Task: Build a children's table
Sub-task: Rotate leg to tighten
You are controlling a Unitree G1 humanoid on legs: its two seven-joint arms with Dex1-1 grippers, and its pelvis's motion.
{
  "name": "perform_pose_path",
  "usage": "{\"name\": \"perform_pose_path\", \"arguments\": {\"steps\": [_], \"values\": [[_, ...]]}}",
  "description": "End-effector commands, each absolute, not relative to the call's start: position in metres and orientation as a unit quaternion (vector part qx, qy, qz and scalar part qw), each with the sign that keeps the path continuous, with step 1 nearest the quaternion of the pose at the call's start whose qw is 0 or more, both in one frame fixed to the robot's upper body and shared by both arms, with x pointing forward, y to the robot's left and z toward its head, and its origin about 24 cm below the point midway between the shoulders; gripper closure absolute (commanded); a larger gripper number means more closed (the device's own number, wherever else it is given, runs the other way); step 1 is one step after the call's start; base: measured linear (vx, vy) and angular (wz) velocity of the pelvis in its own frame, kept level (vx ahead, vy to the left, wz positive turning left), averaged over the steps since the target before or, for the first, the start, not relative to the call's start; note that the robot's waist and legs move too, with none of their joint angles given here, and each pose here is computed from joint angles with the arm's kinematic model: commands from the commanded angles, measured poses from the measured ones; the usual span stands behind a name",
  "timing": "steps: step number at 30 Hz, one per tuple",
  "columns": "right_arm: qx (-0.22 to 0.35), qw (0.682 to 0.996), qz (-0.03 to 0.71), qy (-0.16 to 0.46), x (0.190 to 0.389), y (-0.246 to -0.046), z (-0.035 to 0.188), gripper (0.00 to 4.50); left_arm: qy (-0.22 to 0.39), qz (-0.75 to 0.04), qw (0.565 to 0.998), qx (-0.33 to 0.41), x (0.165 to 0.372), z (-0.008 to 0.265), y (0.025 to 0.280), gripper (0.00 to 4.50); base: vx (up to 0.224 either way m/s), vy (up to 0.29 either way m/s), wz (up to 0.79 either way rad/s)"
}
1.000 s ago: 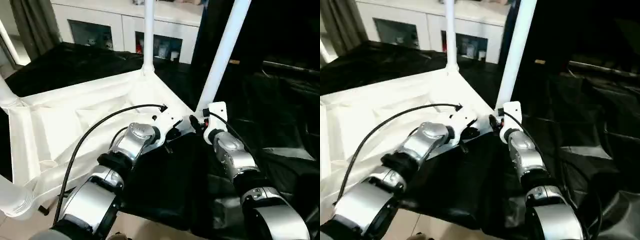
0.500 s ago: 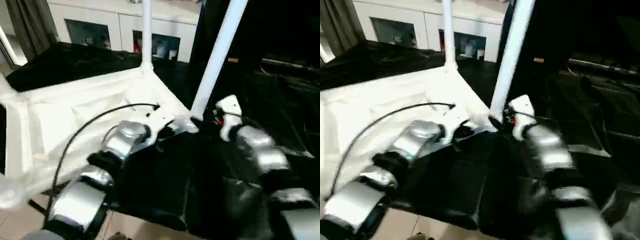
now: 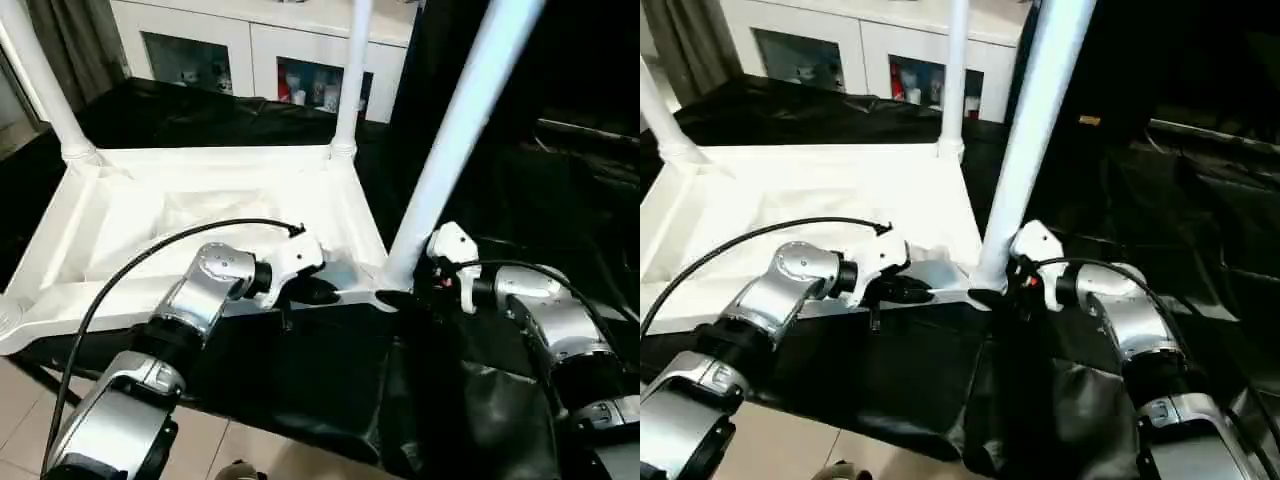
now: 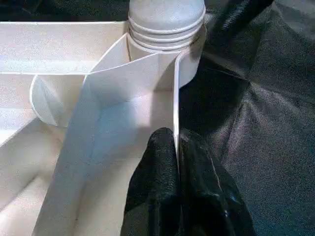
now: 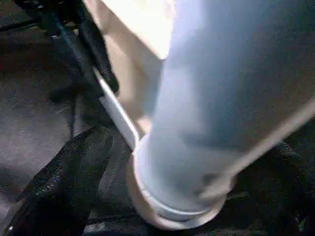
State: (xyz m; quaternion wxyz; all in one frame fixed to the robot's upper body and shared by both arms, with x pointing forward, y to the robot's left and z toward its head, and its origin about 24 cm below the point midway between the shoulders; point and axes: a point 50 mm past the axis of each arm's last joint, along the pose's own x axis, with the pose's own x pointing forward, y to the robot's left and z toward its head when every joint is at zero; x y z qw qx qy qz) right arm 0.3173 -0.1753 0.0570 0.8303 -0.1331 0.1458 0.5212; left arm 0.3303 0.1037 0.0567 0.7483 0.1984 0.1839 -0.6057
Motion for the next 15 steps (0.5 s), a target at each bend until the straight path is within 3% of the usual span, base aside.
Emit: {"name": "perform_pose_path", "arguments": {"steps": [1,15], "values": [[-0.135,0.827,0.526,0.147,0.3157,-0.1768,0.0585,0.26,0.167,-0.621,0.746,0.17,0.3262,0.0573,0.0983,4.5,0.0,0.0,0.0],[-0.111,0.835,0.52,0.142,0.3166,-0.1745,0.0571,1.36,0.172,-0.618,0.749,0.169,0.3265,0.0594,0.1004,4.5,0.0,0.0,0.0]]}}
